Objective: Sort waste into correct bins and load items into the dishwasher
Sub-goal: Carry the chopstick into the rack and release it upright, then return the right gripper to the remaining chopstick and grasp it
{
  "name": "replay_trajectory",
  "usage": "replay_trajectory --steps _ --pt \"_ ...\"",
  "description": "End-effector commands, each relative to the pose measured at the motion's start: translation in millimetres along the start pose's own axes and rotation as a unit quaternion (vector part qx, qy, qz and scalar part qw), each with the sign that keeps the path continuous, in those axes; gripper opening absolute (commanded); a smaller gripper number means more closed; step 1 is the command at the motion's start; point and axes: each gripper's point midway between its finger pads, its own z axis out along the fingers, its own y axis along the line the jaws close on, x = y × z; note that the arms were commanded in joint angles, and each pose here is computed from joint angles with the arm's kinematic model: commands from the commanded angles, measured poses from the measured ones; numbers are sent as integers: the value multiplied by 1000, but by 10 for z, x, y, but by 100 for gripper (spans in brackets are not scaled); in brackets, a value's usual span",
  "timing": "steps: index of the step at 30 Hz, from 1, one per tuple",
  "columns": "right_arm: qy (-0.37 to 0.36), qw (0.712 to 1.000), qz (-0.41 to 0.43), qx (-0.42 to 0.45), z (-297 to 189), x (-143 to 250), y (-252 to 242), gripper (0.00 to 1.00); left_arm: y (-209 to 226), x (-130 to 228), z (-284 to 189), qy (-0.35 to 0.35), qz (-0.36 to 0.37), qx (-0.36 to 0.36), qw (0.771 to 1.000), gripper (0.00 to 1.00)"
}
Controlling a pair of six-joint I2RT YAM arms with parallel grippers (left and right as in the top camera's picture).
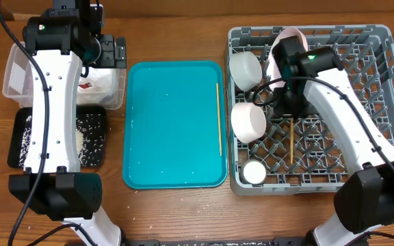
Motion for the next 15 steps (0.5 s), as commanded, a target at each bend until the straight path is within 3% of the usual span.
replay_trajectory --steps 1,8,15 --pt "-7 1000 -13 -10 -31 -10 11 35 18 -62 -104 -18 -3 -5 1000 100" --pt "-15 996 -15 -83 -148 -43 283 38 18 -62 -104 -18 -3 -5 1000 100" --pt "-126 967 -80 -205 -837 -140 1376 42 18 -62 -104 -18 -3 -5 1000 100"
